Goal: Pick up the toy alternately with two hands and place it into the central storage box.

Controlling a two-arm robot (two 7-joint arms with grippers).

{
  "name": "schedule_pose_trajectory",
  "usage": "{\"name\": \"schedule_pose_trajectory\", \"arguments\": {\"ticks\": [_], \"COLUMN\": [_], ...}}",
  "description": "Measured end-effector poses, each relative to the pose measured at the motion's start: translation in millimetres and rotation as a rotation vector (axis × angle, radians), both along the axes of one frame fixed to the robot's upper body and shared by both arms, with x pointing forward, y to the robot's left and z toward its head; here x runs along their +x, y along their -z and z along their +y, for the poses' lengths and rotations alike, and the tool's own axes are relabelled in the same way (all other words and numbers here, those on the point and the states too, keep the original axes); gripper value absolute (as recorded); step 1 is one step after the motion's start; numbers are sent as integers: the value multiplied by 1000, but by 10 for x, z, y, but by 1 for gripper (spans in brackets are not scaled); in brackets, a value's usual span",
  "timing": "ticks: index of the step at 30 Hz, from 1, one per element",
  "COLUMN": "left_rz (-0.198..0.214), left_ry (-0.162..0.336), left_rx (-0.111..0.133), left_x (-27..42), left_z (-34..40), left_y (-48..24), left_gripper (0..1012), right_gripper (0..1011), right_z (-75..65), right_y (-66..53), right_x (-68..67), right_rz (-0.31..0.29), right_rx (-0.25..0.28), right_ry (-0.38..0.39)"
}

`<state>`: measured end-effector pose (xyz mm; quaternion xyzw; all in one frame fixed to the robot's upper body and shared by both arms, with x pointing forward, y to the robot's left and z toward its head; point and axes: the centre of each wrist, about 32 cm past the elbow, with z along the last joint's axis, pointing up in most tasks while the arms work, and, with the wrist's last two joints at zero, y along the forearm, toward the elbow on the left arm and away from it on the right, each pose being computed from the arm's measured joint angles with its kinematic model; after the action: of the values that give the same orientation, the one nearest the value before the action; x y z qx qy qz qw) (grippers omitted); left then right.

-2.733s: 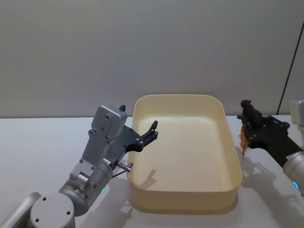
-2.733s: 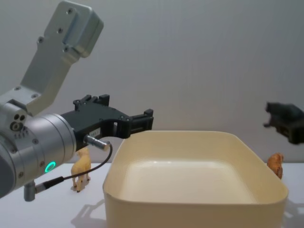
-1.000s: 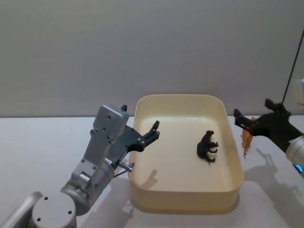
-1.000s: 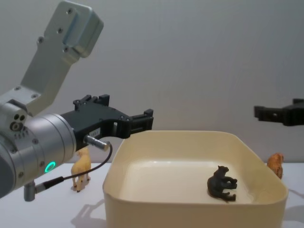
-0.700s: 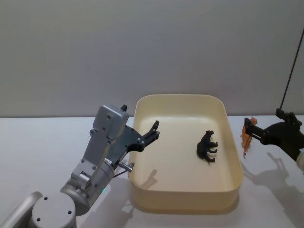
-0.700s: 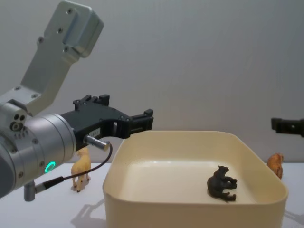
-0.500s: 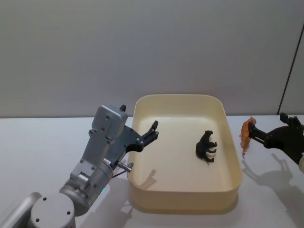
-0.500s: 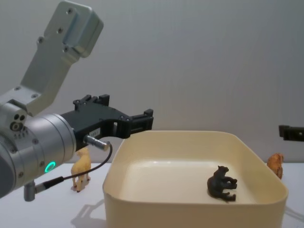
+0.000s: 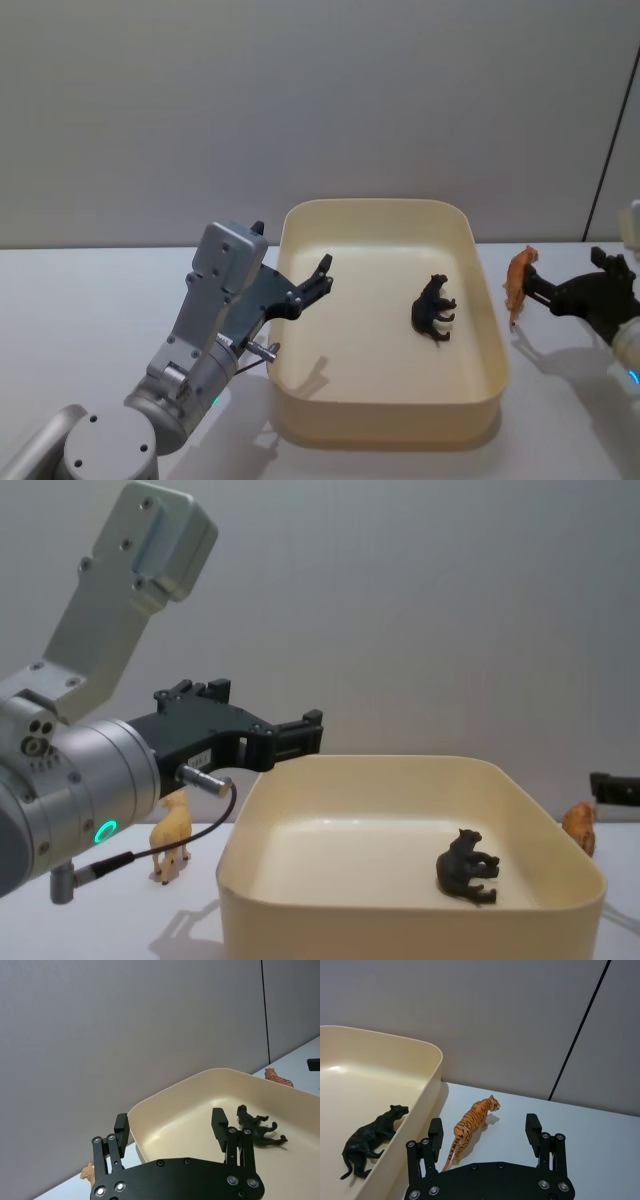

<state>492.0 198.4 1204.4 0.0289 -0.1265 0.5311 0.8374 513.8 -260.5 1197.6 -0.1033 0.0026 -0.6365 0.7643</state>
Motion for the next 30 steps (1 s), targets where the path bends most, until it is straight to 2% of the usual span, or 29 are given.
{"name": "schedule_pose_trajectory", "arguments": {"ticks": [16,30], "left_rz": [0,0], "left_ry": [0,0], "left_rx": [0,0], "left_x": [0,0], "left_z": [0,0], "left_y": [0,0], "left_gripper": [1001,1001], "right_gripper": [1001,986], "right_z": [243,384], "right_y": [226,405], "right_x": [291,509], "right_rz": [25,52], "right_rx": [-46,-82], "right_ry": [26,42]}}
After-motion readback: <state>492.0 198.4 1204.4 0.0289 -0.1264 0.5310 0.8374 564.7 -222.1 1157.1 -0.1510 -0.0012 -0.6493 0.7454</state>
